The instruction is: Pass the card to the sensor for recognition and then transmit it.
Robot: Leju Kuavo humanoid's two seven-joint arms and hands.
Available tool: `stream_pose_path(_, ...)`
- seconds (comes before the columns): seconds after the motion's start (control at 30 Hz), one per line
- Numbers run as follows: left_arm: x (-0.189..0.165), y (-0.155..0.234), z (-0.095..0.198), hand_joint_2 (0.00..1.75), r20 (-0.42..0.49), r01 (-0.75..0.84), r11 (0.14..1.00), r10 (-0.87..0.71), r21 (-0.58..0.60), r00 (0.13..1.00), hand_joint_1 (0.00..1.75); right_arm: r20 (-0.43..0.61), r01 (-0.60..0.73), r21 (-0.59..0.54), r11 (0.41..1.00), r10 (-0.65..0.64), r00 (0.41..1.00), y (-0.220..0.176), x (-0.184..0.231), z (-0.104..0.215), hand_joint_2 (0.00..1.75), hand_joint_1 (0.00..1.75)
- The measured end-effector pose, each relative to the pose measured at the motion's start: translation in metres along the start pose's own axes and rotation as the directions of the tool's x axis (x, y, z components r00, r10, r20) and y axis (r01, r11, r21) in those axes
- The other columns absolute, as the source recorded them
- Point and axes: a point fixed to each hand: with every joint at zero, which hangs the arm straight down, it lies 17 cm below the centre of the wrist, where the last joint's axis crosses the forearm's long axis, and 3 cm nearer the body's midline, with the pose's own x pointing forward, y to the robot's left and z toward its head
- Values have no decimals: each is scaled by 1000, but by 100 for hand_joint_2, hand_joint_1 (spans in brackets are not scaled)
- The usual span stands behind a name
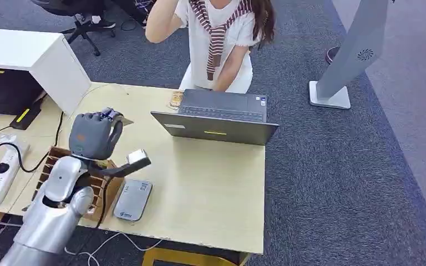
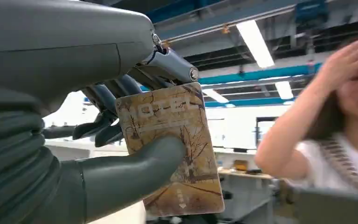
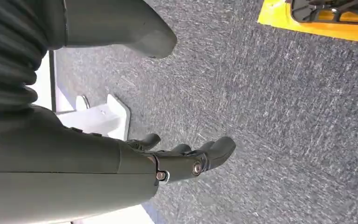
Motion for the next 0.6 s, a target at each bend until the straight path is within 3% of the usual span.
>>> stream_pose_path(0.3,41,-11,60,175,35,-72,997,74,-42,997,175,-5,4,-7,1000,-4,1000,0,-3,0,175,0)
stream_pose_path(0.6,47,-19,77,175,28,-89,993,91,-81,995,175,-5,8,-6,1000,-8,1000,0,-3,0,175,0)
